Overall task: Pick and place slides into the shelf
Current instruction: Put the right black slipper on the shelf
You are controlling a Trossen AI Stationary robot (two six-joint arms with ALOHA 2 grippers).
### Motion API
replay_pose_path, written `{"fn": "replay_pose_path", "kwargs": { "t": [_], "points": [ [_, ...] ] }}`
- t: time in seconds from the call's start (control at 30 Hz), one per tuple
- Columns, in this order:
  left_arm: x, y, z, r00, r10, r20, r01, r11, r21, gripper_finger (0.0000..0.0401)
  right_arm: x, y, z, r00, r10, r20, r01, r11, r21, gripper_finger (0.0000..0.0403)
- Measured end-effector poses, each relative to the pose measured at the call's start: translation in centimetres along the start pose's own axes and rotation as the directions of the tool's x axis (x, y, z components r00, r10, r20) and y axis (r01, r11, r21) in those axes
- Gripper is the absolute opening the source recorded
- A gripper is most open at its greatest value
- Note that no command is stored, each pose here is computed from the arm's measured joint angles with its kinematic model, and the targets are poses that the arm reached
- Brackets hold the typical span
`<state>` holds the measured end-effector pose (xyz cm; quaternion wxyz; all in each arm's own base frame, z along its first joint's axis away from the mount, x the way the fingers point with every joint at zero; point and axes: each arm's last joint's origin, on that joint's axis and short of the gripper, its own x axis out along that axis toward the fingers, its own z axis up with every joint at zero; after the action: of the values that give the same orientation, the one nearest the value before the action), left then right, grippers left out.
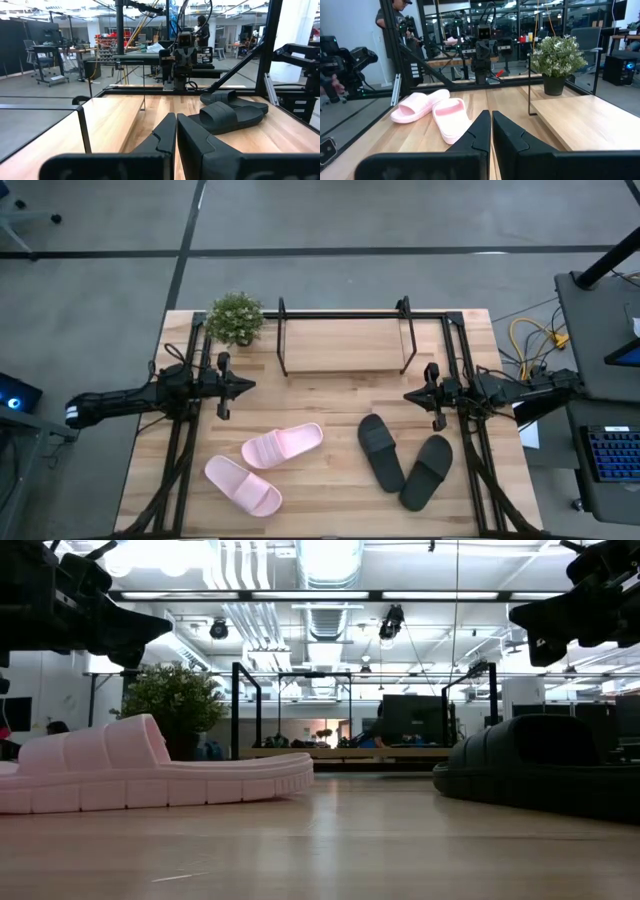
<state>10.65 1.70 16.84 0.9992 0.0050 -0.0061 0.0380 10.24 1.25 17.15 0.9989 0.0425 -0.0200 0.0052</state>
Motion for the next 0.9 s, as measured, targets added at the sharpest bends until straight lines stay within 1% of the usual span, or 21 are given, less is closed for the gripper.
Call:
{"fn": "replay_pose_path", "kwargs": {
  "t": [0.13, 0.23, 0.4, 0.47, 0.5, 0.57, 0.6, 0.63, 0.67, 0.77, 0.83, 0.9],
  "points": [
    [0.0, 0.0, 0.1, 1.000, 0.013, 0.007, -0.013, 1.000, 0.000, 0.0000, 0.0, 0.0, 0.4, 0.999, 0.004, 0.043, -0.004, 1.000, 0.007, 0.0009],
    [0.0, 0.0, 0.1, 1.000, 0.013, 0.005, -0.013, 1.000, -0.002, 0.0000, 0.0, 0.0, 0.4, 0.999, 0.003, 0.045, -0.004, 1.000, 0.007, 0.0009],
    [0.0, 0.0, 0.1, 1.000, 0.016, 0.010, -0.016, 1.000, 0.004, 0.0000, 0.0, 0.0, 0.7, 0.998, 0.004, 0.070, -0.003, 1.000, -0.019, 0.0009],
    [0.0, 0.2, 0.4, 0.998, 0.051, 0.042, -0.051, 0.999, -0.001, 0.0000, 0.0, 0.0, 0.8, 0.996, 0.004, 0.085, -0.006, 1.000, 0.021, 0.0009],
    [0.0, 0.2, 0.5, 0.996, 0.072, 0.055, -0.071, 0.997, -0.015, 0.0000, 0.0, 0.0, 1.0, 0.994, -0.001, 0.105, -0.006, 0.998, 0.066, 0.0009],
    [0.0, 0.3, 1.0, 0.990, 0.100, 0.104, -0.094, 0.994, -0.063, 0.0000, -0.1, -0.1, 1.6, 0.985, -0.048, 0.168, 0.015, 0.980, 0.198, 0.0009],
    [-0.1, 0.4, 1.3, 0.984, 0.121, 0.134, -0.109, 0.990, -0.095, 0.0000, -0.2, -0.2, 2.0, 0.974, -0.098, 0.204, 0.040, 0.962, 0.272, 0.0009],
    [-0.1, 0.4, 1.6, 0.976, 0.144, 0.163, -0.120, 0.982, -0.147, 0.0000, -0.3, -0.3, 2.3, 0.961, -0.146, 0.234, 0.060, 0.939, 0.338, 0.0009],
    [-0.2, 0.5, 1.8, 0.968, 0.167, 0.188, -0.126, 0.969, -0.214, 0.0000, -0.4, -0.4, 2.5, 0.950, -0.181, 0.256, 0.073, 0.922, 0.381, 0.0009],
    [-0.4, 0.7, 2.8, 0.932, 0.230, 0.281, -0.115, 0.921, -0.373, 0.0000, -0.5, -0.5, 2.9, 0.934, -0.197, 0.296, 0.051, 0.897, 0.438, 0.0009],
    [-0.6, 0.7, 3.5, 0.903, 0.260, 0.342, -0.100, 0.901, -0.423, 0.0000, -0.6, -0.5, 3.3, 0.920, -0.197, 0.338, 0.017, 0.884, 0.468, 0.0010],
    [-0.7, 0.8, 4.0, 0.884, 0.275, 0.378, -0.092, 0.895, -0.436, 0.0000, -0.8, -0.4, 3.8, 0.902, -0.195, 0.386, -0.014, 0.879, 0.477, 0.0018]
  ]
}}
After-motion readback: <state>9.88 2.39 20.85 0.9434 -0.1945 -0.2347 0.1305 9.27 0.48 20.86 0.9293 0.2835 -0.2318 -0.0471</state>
